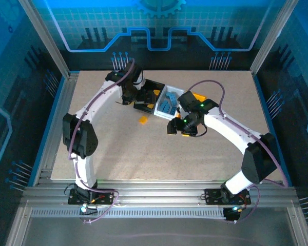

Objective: Sort the legos into containers by color

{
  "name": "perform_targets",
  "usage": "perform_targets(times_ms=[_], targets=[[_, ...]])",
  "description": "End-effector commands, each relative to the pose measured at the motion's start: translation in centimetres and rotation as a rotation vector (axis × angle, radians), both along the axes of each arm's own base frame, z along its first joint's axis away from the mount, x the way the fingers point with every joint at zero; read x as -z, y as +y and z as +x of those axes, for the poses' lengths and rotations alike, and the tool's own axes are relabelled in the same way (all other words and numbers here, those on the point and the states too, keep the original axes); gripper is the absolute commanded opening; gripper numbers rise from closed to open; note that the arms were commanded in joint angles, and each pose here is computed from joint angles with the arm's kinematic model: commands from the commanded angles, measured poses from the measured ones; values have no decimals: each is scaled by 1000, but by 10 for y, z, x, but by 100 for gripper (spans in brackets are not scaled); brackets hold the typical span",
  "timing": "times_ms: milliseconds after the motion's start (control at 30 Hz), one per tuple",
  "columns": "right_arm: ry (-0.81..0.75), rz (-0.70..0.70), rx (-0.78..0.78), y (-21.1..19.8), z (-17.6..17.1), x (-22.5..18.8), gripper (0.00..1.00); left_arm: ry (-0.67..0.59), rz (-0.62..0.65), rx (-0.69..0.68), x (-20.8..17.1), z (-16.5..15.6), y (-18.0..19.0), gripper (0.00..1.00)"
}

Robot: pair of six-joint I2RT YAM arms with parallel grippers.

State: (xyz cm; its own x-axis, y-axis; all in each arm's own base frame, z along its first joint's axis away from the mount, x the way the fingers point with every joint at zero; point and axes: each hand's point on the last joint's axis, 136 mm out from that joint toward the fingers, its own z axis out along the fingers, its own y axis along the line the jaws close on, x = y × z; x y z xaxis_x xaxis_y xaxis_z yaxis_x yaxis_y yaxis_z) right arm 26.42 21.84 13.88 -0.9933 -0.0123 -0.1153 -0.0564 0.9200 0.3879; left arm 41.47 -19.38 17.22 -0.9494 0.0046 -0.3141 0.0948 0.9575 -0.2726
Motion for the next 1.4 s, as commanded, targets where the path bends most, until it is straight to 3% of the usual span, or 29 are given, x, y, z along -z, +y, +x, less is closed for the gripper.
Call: perform_targets(times_ms=[0,400,800,1067,1367], targets=[[-111,59,-36,6,8,-30,71,-5,73,52,11,-17,9,99],[-299,126,39,-19,12,-65,79,44,158,110,57,-42,-6,99],[-203,118,122,-35,1,-48,79,67,252,172,100,-22,-7,98],[-178,107,142,-38,-3,-42,78,39,342,278,123,-11,-1,87],[-160,114,161,-37,-4,-42,77,19,350,296,128,3,-5,82]])
